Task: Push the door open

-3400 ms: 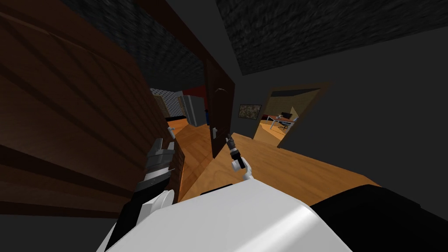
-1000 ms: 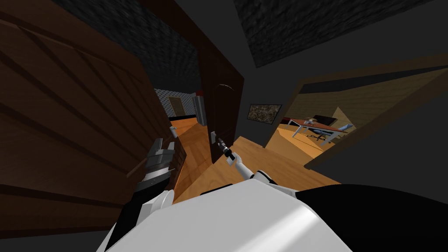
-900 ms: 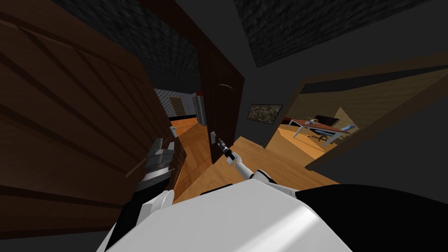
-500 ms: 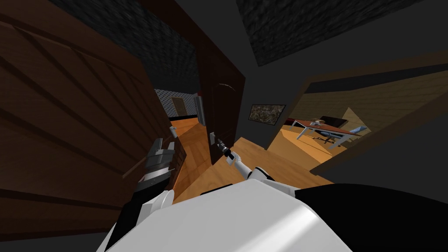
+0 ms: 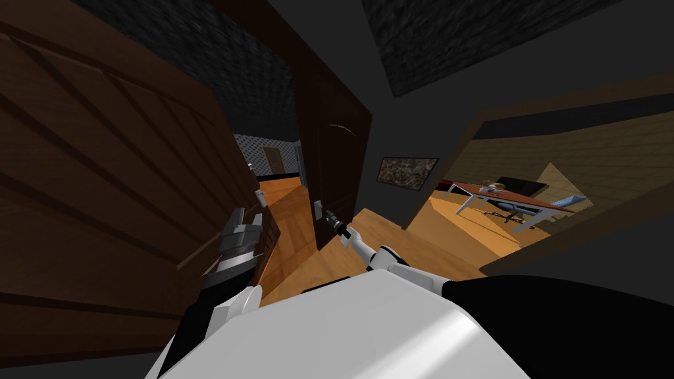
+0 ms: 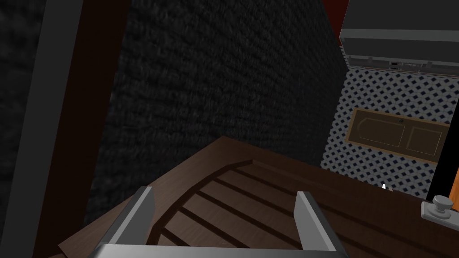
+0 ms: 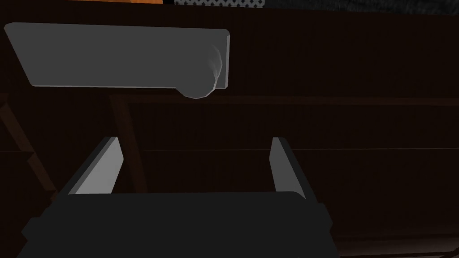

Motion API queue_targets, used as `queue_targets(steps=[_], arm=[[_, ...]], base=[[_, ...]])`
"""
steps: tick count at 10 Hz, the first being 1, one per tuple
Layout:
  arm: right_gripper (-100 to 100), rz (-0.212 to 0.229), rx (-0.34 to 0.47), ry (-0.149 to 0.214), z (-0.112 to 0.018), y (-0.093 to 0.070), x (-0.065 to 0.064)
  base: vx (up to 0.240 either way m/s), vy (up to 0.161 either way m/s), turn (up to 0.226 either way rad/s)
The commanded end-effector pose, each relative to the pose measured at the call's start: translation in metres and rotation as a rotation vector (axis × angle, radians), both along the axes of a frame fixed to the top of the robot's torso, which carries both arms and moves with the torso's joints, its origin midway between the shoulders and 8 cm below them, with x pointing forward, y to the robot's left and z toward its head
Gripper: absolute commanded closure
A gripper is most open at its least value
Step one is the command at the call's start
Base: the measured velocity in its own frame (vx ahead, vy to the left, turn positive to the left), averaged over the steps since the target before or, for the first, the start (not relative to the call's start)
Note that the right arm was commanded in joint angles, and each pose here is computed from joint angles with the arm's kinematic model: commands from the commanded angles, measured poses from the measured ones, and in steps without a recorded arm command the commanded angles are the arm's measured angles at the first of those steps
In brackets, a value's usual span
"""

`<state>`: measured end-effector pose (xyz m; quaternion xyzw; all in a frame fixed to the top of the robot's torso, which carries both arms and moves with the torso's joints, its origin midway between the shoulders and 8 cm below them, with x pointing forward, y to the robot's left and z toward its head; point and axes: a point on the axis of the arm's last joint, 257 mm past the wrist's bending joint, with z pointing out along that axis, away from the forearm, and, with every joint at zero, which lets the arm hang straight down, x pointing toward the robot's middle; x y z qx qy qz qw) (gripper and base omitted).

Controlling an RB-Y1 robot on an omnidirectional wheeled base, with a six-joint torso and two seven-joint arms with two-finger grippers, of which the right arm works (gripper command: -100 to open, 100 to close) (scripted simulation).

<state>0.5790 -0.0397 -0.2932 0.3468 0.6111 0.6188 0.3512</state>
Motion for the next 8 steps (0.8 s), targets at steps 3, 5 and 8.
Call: queue_targets(steps=[3, 5, 8], arm=[[-100, -0.006, -0.001, 0.002, -0.0009, -0.0017, 0.0008], [-100, -0.012, -0.001, 0.002, -0.0015, -0.0029, 0.0013], [-100, -0.022, 0.001, 0.003, -0.0025, -0.0042, 0.0019]], base=[[0.098, 0.01, 0.024], [0.155, 0.082, 0.026], [0.183, 0.102, 0.036]])
